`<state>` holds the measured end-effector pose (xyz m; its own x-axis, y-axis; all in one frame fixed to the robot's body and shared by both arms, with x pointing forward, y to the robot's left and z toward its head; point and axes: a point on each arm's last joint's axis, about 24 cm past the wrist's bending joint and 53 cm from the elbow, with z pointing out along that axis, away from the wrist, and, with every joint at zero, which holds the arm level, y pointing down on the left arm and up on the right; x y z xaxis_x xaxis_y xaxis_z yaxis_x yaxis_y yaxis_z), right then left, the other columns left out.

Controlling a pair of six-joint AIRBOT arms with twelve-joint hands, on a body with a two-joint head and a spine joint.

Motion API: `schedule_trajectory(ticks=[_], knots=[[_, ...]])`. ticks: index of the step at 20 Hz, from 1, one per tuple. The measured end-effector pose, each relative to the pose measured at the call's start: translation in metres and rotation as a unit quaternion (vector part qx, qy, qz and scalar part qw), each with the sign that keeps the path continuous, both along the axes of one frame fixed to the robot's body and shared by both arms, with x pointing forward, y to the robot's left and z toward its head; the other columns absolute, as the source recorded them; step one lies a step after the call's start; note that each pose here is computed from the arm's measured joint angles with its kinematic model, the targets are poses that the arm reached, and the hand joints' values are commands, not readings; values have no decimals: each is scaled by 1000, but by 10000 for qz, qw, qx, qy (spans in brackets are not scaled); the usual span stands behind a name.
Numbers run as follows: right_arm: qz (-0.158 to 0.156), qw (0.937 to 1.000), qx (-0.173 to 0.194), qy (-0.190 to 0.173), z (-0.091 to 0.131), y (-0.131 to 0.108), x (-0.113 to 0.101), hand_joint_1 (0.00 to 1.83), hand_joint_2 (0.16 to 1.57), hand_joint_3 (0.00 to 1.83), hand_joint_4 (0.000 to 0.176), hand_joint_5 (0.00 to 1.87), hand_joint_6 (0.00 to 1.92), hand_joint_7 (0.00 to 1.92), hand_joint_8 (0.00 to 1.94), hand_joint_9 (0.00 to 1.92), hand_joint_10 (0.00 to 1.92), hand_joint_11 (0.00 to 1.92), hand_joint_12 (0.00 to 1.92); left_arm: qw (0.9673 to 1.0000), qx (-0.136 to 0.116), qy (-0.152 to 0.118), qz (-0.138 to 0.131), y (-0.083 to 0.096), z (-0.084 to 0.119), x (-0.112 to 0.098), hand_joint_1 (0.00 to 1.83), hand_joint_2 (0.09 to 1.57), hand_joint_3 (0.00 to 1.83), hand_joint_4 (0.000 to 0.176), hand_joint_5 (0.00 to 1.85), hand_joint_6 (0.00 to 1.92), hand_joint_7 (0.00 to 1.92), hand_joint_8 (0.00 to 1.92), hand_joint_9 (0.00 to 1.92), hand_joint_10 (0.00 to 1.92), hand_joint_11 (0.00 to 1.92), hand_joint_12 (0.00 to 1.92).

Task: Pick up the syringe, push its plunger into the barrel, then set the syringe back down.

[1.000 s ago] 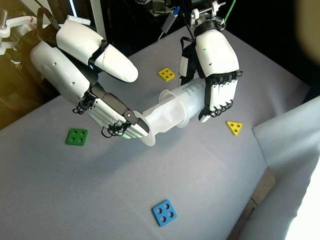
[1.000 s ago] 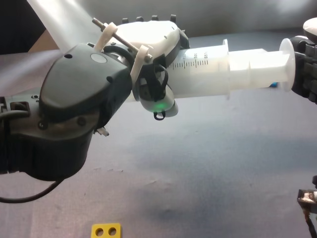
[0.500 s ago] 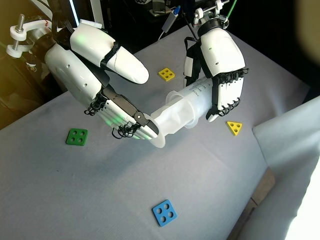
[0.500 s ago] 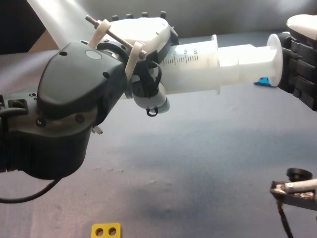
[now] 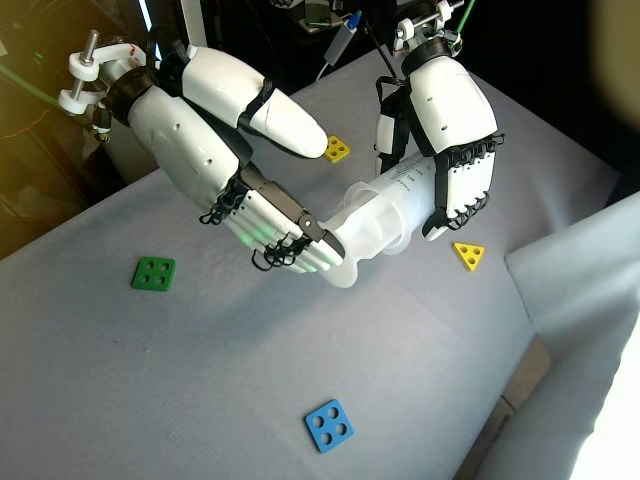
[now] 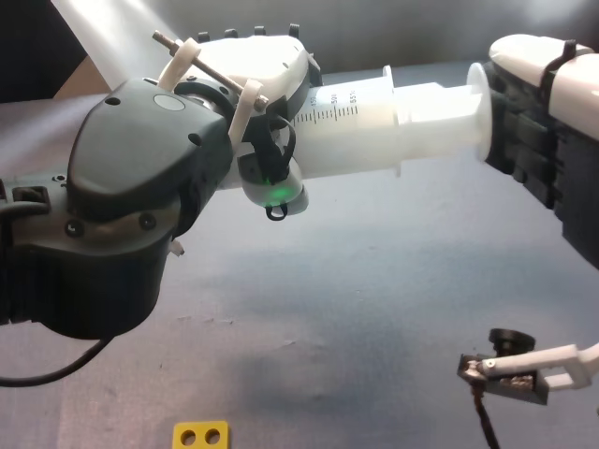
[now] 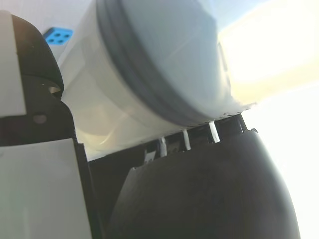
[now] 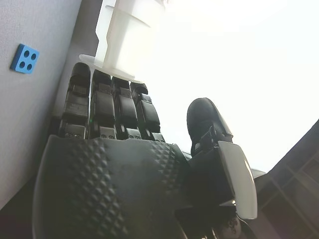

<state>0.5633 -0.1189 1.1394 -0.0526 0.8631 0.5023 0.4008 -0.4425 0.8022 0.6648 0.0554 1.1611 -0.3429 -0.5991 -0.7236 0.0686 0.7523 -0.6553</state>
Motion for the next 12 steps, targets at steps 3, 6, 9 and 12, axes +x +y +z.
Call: schedule_trajectory(ticks=[3, 6, 9, 12], knots=[[106, 9999, 20, -5, -2, 12, -2, 0, 1387, 2, 0, 223, 3, 206, 1, 155, 5, 0, 342, 10000, 10, 12, -6, 0, -1, 0, 1377, 1114, 0, 0, 929, 907, 1010, 951, 894, 1267, 688, 1106], [235, 9997, 48, -29, -3, 24, -5, 0, 1381, 0, 0, 205, 0, 189, 0, 140, 1, 0, 325, 10000, 8, 17, -22, -1, -1, -1, 1377, 1111, 0, 0, 950, 868, 1011, 961, 888, 1271, 683, 1089], [365, 9993, 78, -38, -4, 35, -8, 0, 1380, 0, 0, 222, 7, 212, 10, 158, 9, 0, 324, 10000, 3, 33, -67, -3, -1, -1, 1377, 1115, 0, 0, 947, 861, 993, 998, 887, 1283, 699, 1099], [383, 9992, 95, -32, -5, 39, -8, 0, 1386, 1, 0, 225, 4, 214, 3, 160, 6, 0, 336, 10000, 16, 51, -40, -1, -2, -1, 1376, 1118, 0, 0, 941, 873, 982, 1017, 882, 1292, 702, 1128]])
